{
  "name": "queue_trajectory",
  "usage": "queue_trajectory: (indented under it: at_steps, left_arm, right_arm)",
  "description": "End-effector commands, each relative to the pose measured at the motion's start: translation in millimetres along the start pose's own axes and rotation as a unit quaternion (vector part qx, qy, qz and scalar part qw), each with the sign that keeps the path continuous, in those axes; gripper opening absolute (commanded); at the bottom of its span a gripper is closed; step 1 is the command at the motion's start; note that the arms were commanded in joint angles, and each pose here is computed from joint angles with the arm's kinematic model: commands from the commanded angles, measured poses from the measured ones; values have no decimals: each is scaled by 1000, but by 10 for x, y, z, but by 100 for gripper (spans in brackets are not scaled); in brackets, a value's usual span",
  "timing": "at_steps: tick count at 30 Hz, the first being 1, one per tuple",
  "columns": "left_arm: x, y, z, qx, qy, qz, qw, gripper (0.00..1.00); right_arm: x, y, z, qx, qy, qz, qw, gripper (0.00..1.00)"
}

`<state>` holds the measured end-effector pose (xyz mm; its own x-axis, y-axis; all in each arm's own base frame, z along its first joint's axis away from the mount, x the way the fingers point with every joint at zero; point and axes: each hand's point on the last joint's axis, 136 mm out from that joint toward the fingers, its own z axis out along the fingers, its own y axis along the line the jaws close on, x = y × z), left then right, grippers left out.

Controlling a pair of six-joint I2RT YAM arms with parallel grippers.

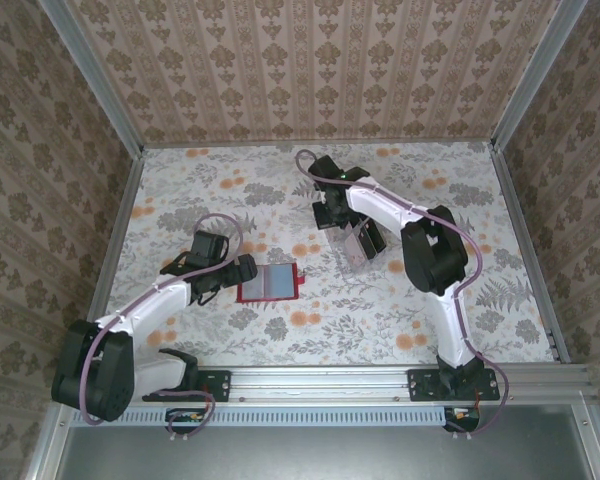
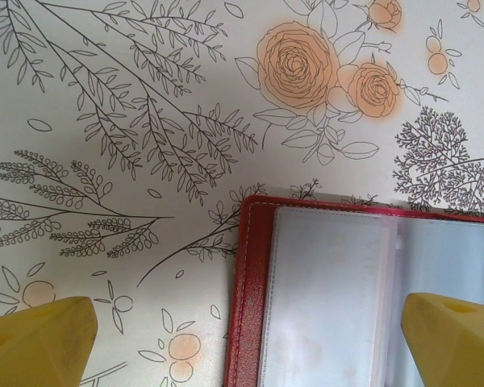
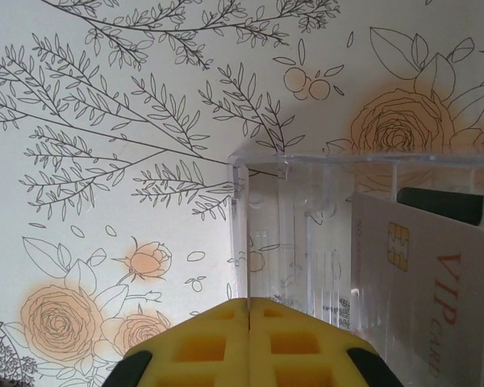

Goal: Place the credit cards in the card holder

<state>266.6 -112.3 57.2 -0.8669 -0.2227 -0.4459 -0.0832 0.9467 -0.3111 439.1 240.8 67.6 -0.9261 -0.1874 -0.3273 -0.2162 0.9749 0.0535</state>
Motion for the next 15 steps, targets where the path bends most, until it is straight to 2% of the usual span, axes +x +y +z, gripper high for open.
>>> queue_trajectory:
  at_steps: [1, 10, 15]
  left_arm:
    - [27, 34, -51, -2, 1, 4, 1000, 100]
    - [-1, 78, -63, -13, -4, 1, 1000, 100]
    - [0, 132, -67, -26, -3, 1, 1000, 100]
  right_arm:
    - [-138, 50, -322, -31, -33, 15, 999, 0]
    - [-260, 276, -908, -111, -92, 38, 989, 0]
    - [-142, 581, -1172, -177, -114, 57, 976, 0]
